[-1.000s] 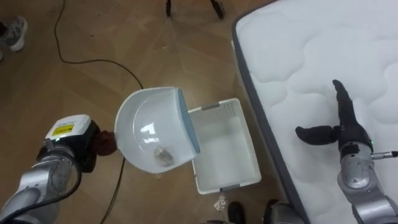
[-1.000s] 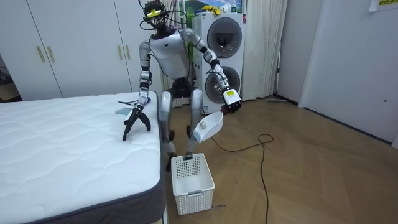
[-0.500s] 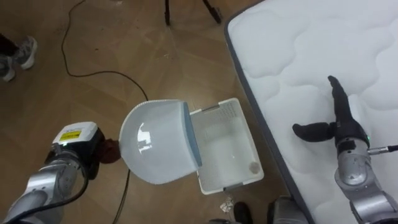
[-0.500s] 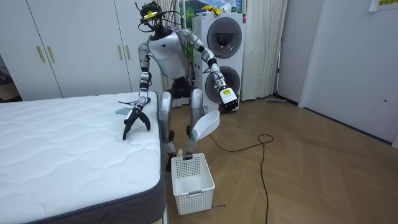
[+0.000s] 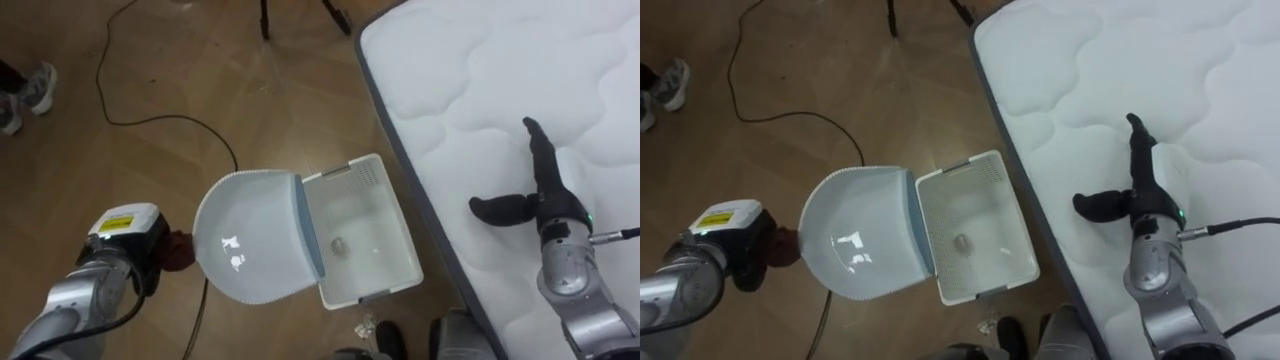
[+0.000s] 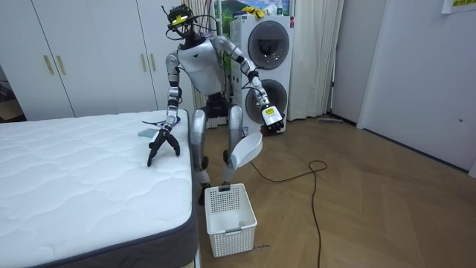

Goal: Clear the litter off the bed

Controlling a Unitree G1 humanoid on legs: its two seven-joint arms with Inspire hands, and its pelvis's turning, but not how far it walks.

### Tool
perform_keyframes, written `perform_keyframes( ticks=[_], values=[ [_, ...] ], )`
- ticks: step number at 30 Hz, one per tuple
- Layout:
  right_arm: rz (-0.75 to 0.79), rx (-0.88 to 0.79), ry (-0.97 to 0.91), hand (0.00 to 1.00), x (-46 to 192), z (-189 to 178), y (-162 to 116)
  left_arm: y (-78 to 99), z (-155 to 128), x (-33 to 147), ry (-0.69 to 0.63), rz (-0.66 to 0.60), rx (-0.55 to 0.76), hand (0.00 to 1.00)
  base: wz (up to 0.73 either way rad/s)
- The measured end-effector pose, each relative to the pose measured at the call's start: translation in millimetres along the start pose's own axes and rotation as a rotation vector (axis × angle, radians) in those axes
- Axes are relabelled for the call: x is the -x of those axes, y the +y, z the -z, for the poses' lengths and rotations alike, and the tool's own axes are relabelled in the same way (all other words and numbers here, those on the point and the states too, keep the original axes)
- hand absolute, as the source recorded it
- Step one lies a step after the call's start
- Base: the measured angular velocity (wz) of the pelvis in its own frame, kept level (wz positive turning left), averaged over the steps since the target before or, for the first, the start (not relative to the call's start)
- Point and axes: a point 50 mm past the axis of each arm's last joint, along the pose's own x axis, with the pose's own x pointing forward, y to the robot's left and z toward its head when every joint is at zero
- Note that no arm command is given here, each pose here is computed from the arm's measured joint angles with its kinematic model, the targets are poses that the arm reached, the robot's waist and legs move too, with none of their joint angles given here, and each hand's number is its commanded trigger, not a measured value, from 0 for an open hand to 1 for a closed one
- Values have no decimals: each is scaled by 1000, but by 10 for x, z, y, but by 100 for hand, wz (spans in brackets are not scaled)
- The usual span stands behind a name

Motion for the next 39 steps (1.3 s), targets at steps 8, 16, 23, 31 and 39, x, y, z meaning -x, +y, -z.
perform_keyframes(
  ticks=[8, 16, 23, 31, 39],
  values=[
    [4, -12, 19, 0, 37, 53, 8, -30, -6, 0, -3, 10, 11, 100, 0],
    [-3, -26, 54, 0, 146, 191, 38, -22, -69, 17, -45, -5, 50, 100, -2],
    [-61, -40, 160, 0, 380, 475, 130, -10, -252, 184, -194, -58, 145, 100, -26],
    [-57, -143, 193, 0, 556, 512, 204, -185, -411, 370, -277, -57, 363, 100, -61],
    [-97, -184, 192, 0, 789, 523, 289, -164, -604, 423, -351, -98, 506, 100, -59]
  ],
)
